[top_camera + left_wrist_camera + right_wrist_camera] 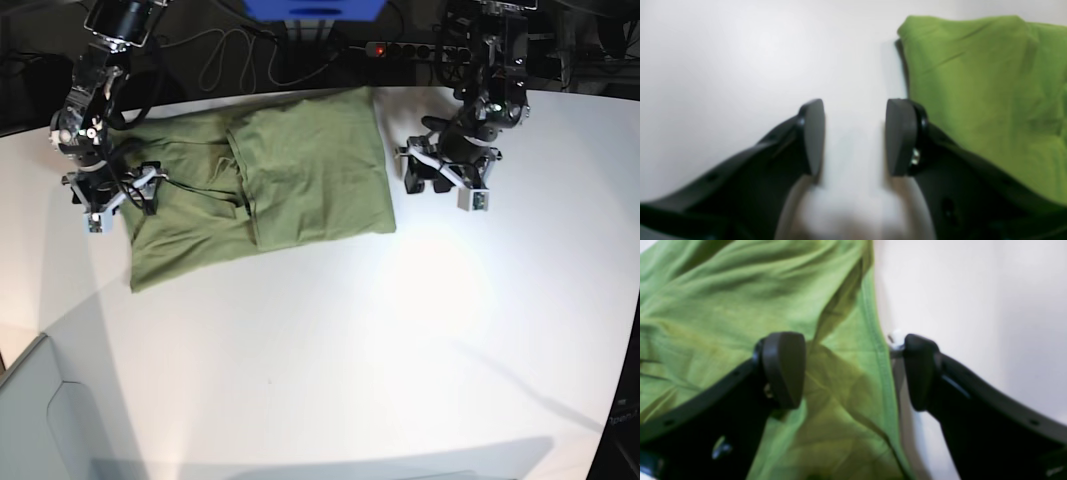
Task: Fold the T-shirt properly
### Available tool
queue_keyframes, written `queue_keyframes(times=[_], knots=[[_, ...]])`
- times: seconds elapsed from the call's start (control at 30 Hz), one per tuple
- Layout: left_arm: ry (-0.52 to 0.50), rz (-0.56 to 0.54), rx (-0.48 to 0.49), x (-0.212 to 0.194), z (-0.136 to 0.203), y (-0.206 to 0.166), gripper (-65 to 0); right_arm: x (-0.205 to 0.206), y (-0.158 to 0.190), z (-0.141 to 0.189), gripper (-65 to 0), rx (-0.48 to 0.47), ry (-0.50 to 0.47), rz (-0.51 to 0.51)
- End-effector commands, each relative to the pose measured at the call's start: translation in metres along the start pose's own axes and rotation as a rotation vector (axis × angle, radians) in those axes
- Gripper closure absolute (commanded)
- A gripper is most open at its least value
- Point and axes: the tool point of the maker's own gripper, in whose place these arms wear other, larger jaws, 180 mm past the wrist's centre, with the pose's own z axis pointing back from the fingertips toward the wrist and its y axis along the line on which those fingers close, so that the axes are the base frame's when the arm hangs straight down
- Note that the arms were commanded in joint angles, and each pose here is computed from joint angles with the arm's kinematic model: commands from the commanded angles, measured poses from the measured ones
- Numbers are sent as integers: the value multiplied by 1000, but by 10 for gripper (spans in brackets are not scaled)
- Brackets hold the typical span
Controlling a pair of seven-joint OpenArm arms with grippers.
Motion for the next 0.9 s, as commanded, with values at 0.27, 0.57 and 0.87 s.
queue_keyframes(times=[0.27,0.57,0.87], knots=[[24,58,12,-11,-19,7,-290,-20,11,3,-354,30,54,23],[23,57,11,-10,-19,7,-290,-28,33,-2,-348,84,82,56],[24,57,11,-10,-19,7,-290,-32,35,-2,-91,89,97,61]])
